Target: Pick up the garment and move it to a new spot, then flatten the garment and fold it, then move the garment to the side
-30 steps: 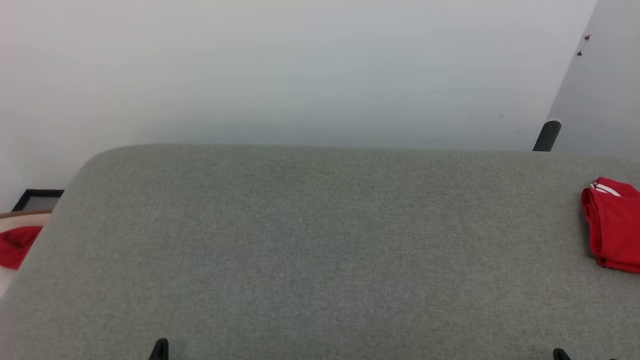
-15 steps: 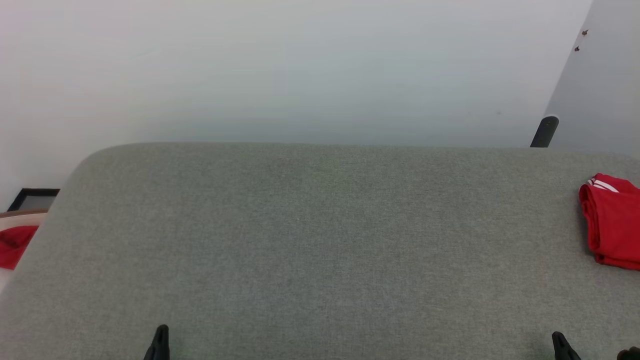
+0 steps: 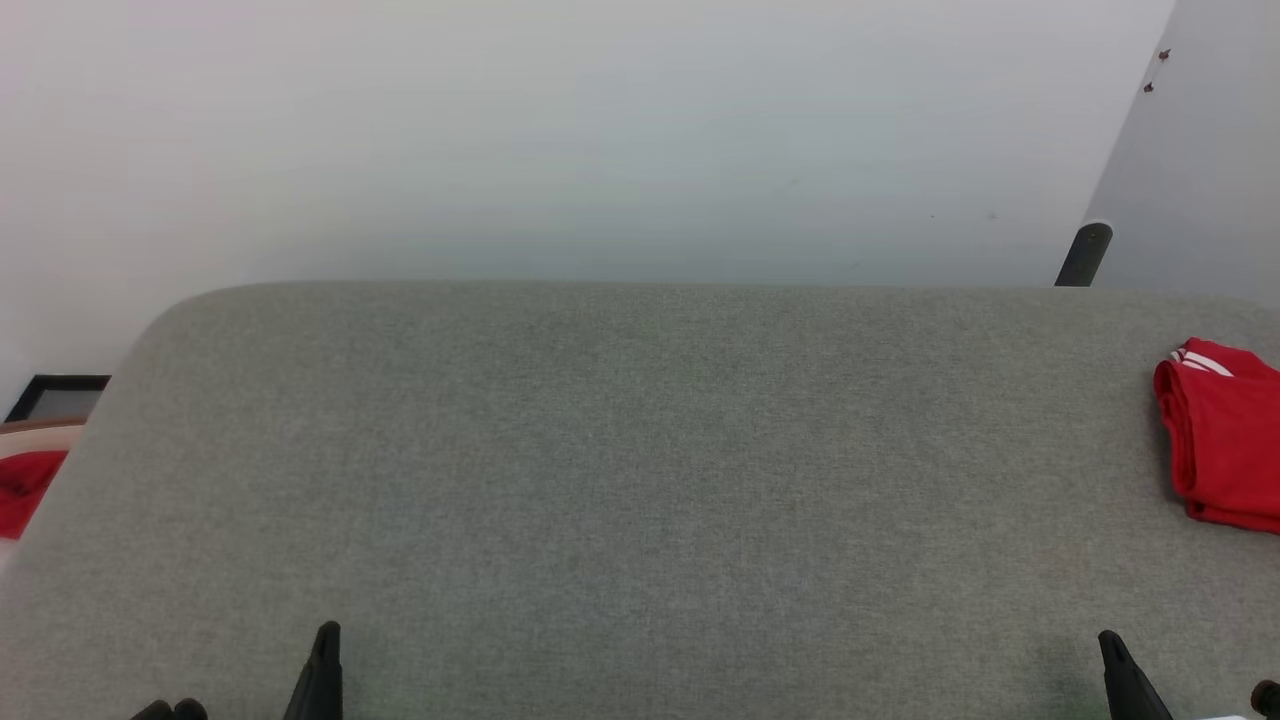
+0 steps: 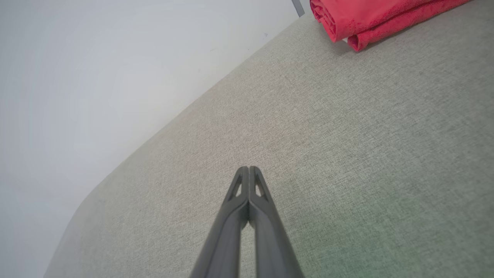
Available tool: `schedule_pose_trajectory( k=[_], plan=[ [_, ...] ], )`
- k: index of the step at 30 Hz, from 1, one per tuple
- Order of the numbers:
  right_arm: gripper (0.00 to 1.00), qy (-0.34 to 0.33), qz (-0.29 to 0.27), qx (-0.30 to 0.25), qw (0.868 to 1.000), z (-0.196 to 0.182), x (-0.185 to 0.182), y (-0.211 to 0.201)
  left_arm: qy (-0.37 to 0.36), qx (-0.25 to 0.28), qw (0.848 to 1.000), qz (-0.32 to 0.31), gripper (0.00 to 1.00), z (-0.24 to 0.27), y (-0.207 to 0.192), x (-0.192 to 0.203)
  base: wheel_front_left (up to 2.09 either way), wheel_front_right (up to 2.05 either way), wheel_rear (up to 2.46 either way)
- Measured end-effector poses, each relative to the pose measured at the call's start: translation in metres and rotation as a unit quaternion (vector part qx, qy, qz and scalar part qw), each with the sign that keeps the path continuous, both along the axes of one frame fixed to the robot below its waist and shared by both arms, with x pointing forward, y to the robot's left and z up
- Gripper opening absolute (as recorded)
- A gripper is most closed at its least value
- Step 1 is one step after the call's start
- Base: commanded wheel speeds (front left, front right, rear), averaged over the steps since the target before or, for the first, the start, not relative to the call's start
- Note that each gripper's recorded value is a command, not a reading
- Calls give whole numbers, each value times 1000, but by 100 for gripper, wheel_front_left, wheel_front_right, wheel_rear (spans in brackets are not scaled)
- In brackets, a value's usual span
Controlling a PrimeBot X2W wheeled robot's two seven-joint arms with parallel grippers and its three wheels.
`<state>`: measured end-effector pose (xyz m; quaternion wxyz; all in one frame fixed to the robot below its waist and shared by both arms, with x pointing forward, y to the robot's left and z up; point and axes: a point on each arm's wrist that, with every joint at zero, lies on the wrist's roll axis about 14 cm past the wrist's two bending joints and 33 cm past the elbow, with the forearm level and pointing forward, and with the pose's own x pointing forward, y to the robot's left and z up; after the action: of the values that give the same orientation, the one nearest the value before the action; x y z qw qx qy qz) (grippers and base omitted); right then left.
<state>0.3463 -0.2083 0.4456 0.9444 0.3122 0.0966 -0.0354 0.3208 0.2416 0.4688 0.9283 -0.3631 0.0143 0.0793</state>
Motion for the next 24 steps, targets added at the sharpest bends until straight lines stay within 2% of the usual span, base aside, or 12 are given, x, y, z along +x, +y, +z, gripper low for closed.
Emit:
schedule_pose_trajectory(
  k=[9, 24],
  plan=[
    [0, -13, -14, 70, 997, 8, 7, 2, -7, -61, 998, 2, 0, 3, -3, 9, 0, 0, 0],
    [0, -28, -27, 153, 987, 19, 15, 4, -19, -138, 990, -1, 0, 9, -9, 21, 0, 0, 0]
  ],
)
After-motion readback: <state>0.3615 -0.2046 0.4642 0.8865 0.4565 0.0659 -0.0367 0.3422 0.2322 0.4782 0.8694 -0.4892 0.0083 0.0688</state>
